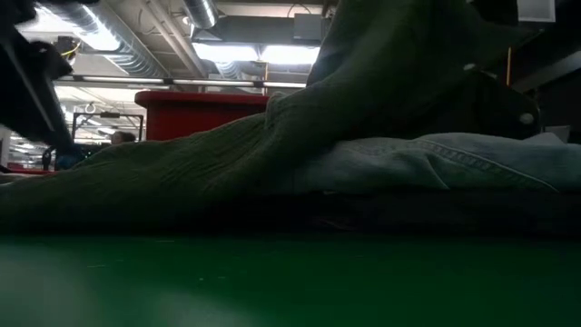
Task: Fold laundry
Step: Fold the green shirt
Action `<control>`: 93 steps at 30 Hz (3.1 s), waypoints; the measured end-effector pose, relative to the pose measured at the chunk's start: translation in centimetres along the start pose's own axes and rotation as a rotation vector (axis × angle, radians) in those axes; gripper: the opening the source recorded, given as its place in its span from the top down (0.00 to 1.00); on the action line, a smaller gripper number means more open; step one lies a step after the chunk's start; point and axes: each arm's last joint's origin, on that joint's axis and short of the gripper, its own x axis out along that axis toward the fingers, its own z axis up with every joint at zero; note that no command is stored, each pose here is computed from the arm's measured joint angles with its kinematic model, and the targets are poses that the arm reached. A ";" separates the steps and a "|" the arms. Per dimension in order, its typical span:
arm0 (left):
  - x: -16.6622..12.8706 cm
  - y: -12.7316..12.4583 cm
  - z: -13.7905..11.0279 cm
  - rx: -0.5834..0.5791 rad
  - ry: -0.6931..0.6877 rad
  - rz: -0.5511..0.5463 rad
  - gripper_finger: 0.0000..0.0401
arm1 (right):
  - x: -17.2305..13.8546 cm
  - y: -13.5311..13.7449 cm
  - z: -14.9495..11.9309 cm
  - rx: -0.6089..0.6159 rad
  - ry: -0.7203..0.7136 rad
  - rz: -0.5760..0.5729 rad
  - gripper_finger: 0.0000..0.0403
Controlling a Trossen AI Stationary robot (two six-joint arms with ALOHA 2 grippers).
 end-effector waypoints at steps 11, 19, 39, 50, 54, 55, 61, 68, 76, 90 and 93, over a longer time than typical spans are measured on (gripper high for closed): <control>3.7 0.4 -0.3 0.042 0.022 0.131 0.63 | 0.0 0.0 -0.2 -0.015 0.015 0.001 0.98; 4.9 0.4 -0.8 0.044 0.083 0.146 0.64 | 0.0 0.0 -0.2 -0.016 0.016 0.011 0.98; 3.8 1.0 0.6 -0.024 0.196 0.058 1.00 | 0.0 0.1 -0.8 -0.062 0.061 0.048 0.98; -5.5 4.0 3.6 -0.127 0.110 -0.158 1.00 | -0.4 -0.2 -2.6 -0.056 0.205 0.040 0.98; -9.3 6.4 4.4 -0.183 -0.017 -0.209 1.00 | -0.5 -0.2 -3.1 -0.034 0.255 0.075 0.98; -10.2 7.0 4.6 -0.198 -0.056 -0.221 1.00 | -0.5 -0.2 -3.2 -0.031 0.257 0.089 0.98; -13.9 10.9 5.3 -0.265 -0.261 -0.228 1.00 | -0.5 -0.1 -3.2 -0.032 0.266 0.126 0.98; -16.2 15.8 5.2 -0.315 -0.431 -0.134 1.00 | -1.4 -1.5 -3.4 -0.033 0.213 0.001 0.98; -17.2 19.1 4.9 -0.351 -0.511 -0.055 1.00 | -2.9 -3.4 -4.0 0.012 0.165 -0.051 0.98; -11.1 17.6 3.0 -0.261 -0.263 0.162 1.00 | -1.7 -1.7 -3.6 -0.040 0.213 0.034 0.98; -9.3 17.6 2.3 -0.231 -0.230 0.243 1.00 | -1.7 -1.7 -3.6 -0.041 0.213 0.034 0.98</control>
